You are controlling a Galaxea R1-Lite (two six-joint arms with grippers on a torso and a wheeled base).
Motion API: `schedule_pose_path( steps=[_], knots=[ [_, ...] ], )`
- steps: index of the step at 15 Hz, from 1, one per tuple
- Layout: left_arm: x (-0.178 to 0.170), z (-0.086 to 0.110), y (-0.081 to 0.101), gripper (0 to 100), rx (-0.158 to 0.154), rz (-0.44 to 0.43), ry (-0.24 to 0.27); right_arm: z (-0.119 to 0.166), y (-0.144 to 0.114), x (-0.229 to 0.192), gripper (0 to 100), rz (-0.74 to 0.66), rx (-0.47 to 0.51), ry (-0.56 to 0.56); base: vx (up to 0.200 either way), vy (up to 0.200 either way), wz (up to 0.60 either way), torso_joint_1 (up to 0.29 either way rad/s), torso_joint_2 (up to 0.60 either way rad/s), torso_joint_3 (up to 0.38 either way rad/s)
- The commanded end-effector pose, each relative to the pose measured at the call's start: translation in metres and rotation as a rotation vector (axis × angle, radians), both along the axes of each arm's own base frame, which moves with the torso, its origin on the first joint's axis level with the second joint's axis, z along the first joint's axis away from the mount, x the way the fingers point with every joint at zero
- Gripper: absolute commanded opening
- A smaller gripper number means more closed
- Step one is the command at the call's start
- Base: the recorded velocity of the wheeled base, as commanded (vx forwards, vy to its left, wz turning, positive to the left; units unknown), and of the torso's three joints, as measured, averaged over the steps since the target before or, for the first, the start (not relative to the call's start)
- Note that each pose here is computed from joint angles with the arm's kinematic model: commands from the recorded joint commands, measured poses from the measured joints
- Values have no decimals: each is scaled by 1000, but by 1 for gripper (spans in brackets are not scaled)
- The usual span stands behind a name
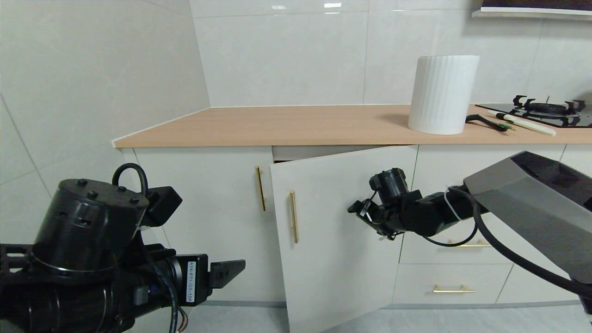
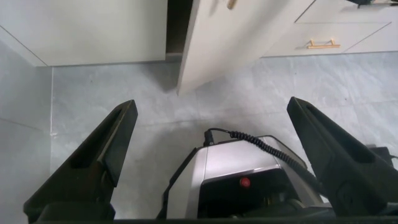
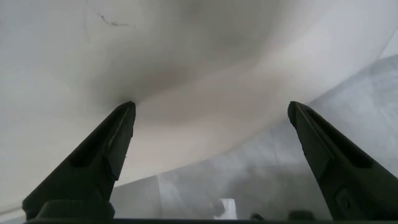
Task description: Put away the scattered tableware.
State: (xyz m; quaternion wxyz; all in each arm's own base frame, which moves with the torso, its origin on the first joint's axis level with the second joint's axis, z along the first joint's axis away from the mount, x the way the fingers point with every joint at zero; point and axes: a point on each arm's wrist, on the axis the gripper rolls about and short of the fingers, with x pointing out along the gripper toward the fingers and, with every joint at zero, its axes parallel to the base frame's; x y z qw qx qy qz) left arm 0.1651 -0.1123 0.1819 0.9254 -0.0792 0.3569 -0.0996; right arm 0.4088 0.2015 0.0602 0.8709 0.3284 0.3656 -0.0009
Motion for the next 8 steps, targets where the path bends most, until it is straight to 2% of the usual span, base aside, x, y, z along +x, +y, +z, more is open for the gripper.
schedule_pose_path(
  steps=[1, 8],
  knots=[
    [1, -1, 0, 100, 2, 4, 3, -7, 2, 9, 100, -26, -5, -10, 0, 0, 0, 0, 0, 0],
    [2, -2, 0, 100, 3, 5, 7, -15, -4, 33, 100, -166, -38, -49, 0, 0, 0, 0, 0, 0]
  ],
)
